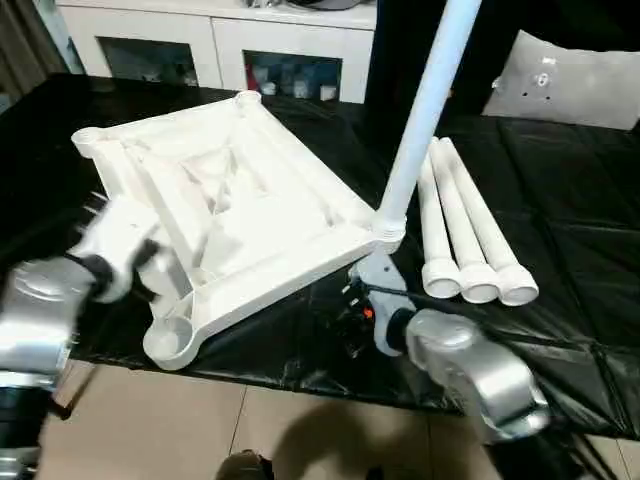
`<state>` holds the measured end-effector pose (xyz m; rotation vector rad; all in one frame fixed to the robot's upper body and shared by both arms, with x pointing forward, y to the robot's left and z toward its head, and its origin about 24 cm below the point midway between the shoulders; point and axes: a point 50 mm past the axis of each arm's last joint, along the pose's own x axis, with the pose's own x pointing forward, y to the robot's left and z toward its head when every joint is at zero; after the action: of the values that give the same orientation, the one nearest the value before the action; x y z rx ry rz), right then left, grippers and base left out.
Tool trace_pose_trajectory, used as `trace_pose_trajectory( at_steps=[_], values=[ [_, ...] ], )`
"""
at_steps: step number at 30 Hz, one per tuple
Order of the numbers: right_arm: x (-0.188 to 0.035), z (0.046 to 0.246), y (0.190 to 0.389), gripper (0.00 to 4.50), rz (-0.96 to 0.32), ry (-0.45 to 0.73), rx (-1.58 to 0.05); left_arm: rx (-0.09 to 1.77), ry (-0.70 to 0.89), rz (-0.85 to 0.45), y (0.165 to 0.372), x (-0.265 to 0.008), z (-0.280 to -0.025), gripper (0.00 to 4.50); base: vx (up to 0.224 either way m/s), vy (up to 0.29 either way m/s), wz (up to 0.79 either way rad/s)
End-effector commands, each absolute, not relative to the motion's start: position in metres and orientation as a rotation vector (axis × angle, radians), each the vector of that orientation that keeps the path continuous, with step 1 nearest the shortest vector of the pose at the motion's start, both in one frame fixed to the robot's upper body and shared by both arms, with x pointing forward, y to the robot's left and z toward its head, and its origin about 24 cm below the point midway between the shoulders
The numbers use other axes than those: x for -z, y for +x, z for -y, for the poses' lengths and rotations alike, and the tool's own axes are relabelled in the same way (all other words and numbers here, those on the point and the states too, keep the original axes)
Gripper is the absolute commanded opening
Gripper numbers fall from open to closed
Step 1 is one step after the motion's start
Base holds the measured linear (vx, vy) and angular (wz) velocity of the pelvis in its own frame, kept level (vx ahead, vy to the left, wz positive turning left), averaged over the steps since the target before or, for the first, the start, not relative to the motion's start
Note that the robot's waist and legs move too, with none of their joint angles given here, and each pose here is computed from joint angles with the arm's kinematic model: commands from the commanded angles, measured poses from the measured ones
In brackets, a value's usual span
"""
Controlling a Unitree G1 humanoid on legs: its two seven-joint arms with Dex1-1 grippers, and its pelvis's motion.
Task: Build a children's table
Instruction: Rotate leg to tighten, then rotate table base
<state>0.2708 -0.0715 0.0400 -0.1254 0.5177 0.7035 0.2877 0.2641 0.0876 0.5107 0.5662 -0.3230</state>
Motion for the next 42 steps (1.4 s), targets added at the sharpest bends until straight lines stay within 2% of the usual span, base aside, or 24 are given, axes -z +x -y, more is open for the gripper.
trace_pose_trajectory(
  at_steps=[1,10,14,16,17,22,28,32,33,36,38,41,42],
  values=[
    [-0.043,0.071,0.278,4.50,-0.489,-0.133,-0.679,0.329,0.523,-0.622,0.283,-0.083,-0.266,0.01,0.000,0.000,0.00],
    [-0.041,0.052,0.295,4.50,-0.422,-0.096,-0.697,0.407,0.496,-0.692,0.275,-0.079,-0.261,0.01,0.000,0.000,0.00],
    [-0.036,0.042,0.305,4.50,-0.423,-0.097,-0.700,0.671,0.358,-0.658,0.265,-0.082,-0.229,0.01,0.000,0.000,0.00],
    [-0.035,0.040,0.307,4.50,-0.421,-0.094,-0.694,0.743,0.347,-0.645,0.262,-0.084,-0.221,0.01,0.000,0.000,0.00],
    [-0.034,0.038,0.312,4.50,-0.418,-0.098,-0.682,0.879,0.321,-0.644,0.253,-0.084,-0.208,0.01,0.000,0.000,0.00],
    [-0.034,0.037,0.319,4.50,-0.401,-0.110,-0.647,0.979,0.264,-0.631,0.248,-0.085,-0.193,0.01,0.000,0.000,0.00],
    [-0.042,0.048,0.337,4.50,-0.362,-0.134,-0.551,0.978,0.217,-0.505,0.270,-0.094,-0.167,0.01,0.000,0.000,0.00],
    [-0.046,0.055,0.343,4.50,-0.341,-0.150,-0.514,0.972,0.214,-0.473,0.282,-0.095,-0.155,0.01,0.000,0.000,0.00],
    [-0.053,0.061,0.348,4.50,-0.301,-0.159,-0.472,0.939,0.222,-0.444,0.292,-0.094,-0.148,0.01,0.000,0.000,0.00],
    [-0.063,0.065,0.353,4.50,-0.253,-0.169,-0.434,0.884,0.229,-0.410,0.302,-0.093,-0.144,0.01,0.000,0.000,0.00],
    [-0.081,0.076,0.362,4.50,-0.194,-0.162,-0.337,0.774,0.257,-0.376,0.315,-0.093,-0.145,0.01,0.000,0.000,0.00],
    [-0.090,0.084,0.366,4.50,-0.188,-0.151,-0.297,0.735,0.317,-0.363,0.320,-0.091,-0.147,0.01,0.000,0.000,0.00],
    [-0.096,0.094,0.371,4.50,-0.231,-0.188,-0.226,0.710,0.303,-0.343,0.322,-0.093,-0.146,0.01,0.000,0.000,0.00]
  ],
)
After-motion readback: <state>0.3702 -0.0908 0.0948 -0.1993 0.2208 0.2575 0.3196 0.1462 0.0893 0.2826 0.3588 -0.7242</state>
